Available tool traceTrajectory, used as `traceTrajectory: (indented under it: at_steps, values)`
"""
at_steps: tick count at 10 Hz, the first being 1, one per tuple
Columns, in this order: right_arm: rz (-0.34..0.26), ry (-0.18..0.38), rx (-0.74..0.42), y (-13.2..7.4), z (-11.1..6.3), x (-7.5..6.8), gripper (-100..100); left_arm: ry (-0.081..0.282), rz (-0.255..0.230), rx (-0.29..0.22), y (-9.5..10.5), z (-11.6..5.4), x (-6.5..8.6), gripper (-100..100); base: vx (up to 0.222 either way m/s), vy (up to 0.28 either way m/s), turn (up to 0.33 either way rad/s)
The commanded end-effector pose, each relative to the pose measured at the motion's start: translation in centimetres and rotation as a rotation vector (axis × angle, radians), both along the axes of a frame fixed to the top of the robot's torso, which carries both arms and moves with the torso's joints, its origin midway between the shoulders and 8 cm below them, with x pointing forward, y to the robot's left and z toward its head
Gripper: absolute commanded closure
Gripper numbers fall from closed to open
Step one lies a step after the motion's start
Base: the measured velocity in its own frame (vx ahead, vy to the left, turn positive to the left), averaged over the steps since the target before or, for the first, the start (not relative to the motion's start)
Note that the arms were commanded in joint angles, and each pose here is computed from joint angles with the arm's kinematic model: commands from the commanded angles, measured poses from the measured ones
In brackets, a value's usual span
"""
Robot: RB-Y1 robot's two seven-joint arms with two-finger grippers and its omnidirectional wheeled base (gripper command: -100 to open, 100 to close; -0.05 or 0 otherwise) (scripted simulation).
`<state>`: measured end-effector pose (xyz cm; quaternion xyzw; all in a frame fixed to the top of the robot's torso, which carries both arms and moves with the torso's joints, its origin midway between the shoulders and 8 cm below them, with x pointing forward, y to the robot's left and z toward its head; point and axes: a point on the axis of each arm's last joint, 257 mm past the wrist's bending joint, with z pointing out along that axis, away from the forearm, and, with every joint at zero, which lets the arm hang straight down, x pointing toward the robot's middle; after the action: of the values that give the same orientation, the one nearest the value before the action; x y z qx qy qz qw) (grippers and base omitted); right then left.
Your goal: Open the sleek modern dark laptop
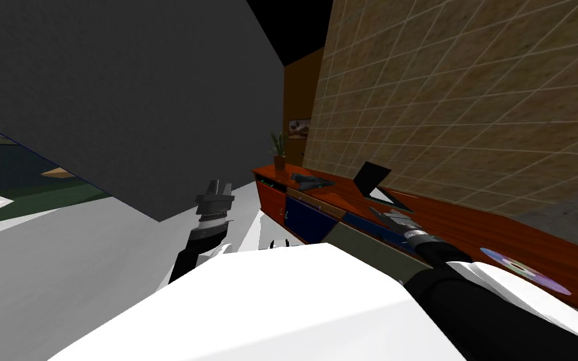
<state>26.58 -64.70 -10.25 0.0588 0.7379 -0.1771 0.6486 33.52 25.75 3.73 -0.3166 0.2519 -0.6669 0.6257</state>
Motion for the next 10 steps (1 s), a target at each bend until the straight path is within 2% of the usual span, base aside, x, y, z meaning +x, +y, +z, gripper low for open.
traceTrajectory:
  at_steps: [1,2,3,5,6,9,10]
  values:
    - [-0.065,0.063,-0.090,-3.9,1.1,-2.0,-100,0.000,0.000,0.000,0.0,0.0,0.0,0,0.010,0.052,0.117]
    - [-0.105,0.103,-0.148,-6.3,1.8,-3.1,-100,0.000,0.000,0.000,0.0,0.0,0.0,0,-0.002,0.056,0.133]
    - [-0.107,0.104,-0.147,-6.3,1.8,-3.1,-100,0.000,0.000,0.000,0.0,0.0,0.0,0,-0.001,0.038,0.091]
    - [-0.176,0.175,-0.260,-10.4,3.9,-5.0,-100,0.000,0.000,0.000,0.0,0.0,0.0,0,0.006,0.051,0.228]
    - [-0.191,0.181,-0.256,-11.0,3.6,-5.5,-100,0.000,0.000,0.000,0.0,0.0,0.0,0,0.009,0.040,0.091]
    - [-0.293,0.274,-0.408,-16.3,7.3,-8.2,-100,0.000,0.000,0.000,0.0,0.0,0.0,0,0.001,0.040,0.214]
    - [-0.314,0.283,-0.403,-17.0,7.1,-9.1,-100,0.000,0.000,0.000,0.0,0.0,0.0,0,0.005,0.036,0.068]
